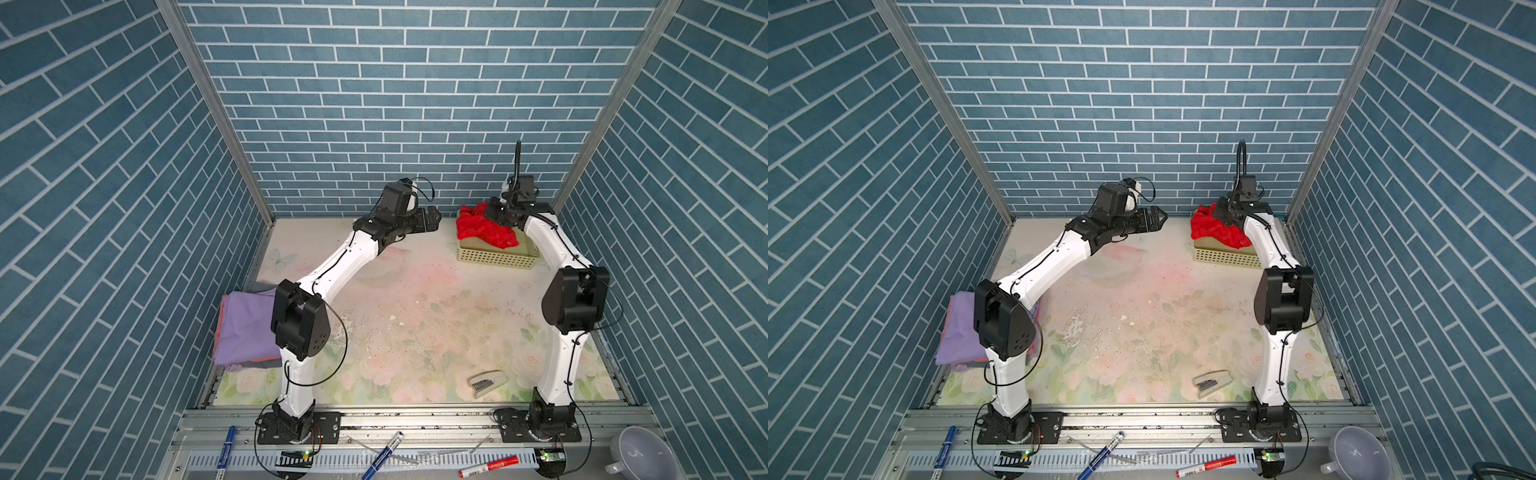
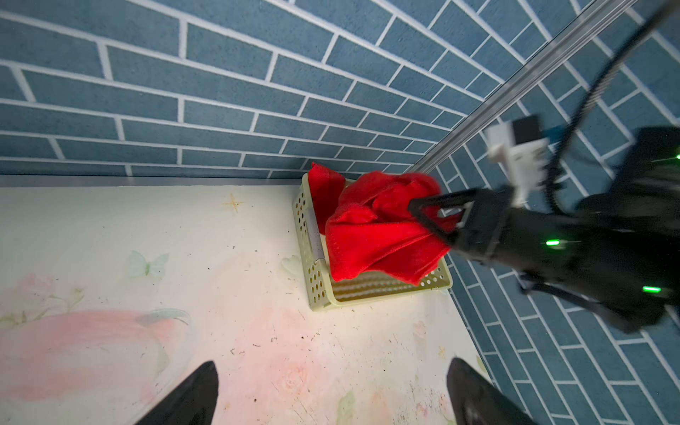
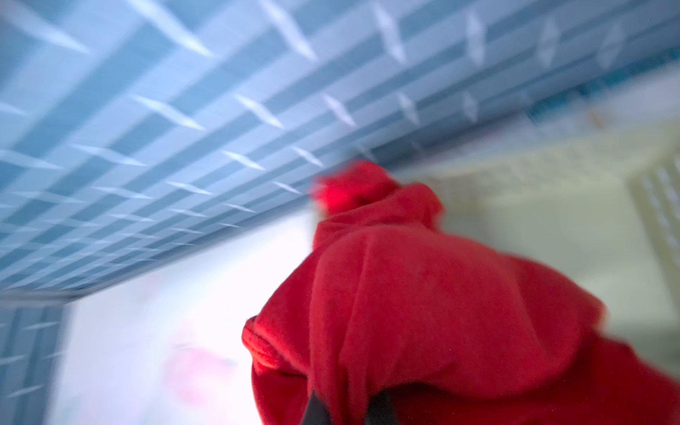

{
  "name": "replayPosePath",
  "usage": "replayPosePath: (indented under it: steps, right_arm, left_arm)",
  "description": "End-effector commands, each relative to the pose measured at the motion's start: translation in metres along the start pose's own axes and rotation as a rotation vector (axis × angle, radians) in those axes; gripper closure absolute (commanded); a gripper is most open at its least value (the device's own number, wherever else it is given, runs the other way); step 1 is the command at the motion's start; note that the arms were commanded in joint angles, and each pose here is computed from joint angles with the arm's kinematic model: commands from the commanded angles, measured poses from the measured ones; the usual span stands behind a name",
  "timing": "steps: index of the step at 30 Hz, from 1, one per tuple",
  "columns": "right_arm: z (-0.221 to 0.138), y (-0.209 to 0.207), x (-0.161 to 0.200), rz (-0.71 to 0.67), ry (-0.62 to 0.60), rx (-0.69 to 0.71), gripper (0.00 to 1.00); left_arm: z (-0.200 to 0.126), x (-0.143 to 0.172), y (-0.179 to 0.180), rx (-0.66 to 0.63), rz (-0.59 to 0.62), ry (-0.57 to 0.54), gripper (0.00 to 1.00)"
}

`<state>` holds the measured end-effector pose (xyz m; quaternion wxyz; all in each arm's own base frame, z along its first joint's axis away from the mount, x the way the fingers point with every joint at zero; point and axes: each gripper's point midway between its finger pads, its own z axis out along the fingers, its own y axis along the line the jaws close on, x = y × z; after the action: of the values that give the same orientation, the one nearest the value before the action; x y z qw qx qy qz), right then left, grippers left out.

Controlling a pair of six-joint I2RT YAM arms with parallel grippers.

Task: Fold and stack t-shirts
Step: Pick up the T-shirt from the basket, then place the T-shirt at the top-center of the table.

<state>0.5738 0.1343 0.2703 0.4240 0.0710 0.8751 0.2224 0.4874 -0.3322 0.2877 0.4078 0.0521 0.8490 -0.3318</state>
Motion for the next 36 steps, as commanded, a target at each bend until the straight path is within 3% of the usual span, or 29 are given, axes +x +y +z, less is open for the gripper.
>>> replayPosePath:
  steps: [1, 6, 11, 14, 15, 21, 25, 30, 36]
  right_arm:
    - [-0.094, 0.122, -0.062, -0.131, -0.221, -0.349, 1.00]
    - [-0.139, 0.184, -0.063, -0.140, -0.271, -0.581, 1.00]
    - [-0.101, 0.169, -0.028, -0.034, -0.158, -0.540, 0.99]
    - [-0.060, 0.144, 0.020, 0.046, 0.007, -0.479, 0.62]
    - [-0.046, 0.130, 0.041, 0.066, 0.065, -0.434, 0.45]
    - [-0.017, 0.084, 0.110, 0.065, 0.237, -0.287, 0.34]
    - [-0.014, 0.082, 0.118, 0.047, 0.255, -0.291, 0.35]
    - [0.014, 0.091, 0.122, 0.059, 0.267, -0.324, 0.35]
    - [0.061, 0.092, 0.129, 0.094, 0.232, -0.278, 0.36]
  left_arm:
    - [-0.007, -0.016, 0.007, 0.039, 0.014, -0.037, 0.04]
    - [-0.034, -0.042, 0.000, 0.103, 0.027, -0.120, 0.04]
    - [-0.080, -0.051, 0.020, 0.014, 0.028, -0.194, 0.04]
    - [-0.107, -0.036, 0.047, -0.102, 0.002, -0.173, 0.04]
    - [-0.116, -0.027, 0.059, -0.157, -0.002, -0.158, 0.04]
    - [-0.150, 0.026, 0.121, -0.459, -0.065, -0.080, 0.05]
    - [-0.131, 0.046, 0.129, -0.442, -0.090, -0.024, 0.07]
    - [-0.067, 0.073, 0.127, -0.343, -0.085, 0.108, 0.10]
    - [-0.007, 0.105, 0.151, -0.395, -0.066, 0.225, 0.14]
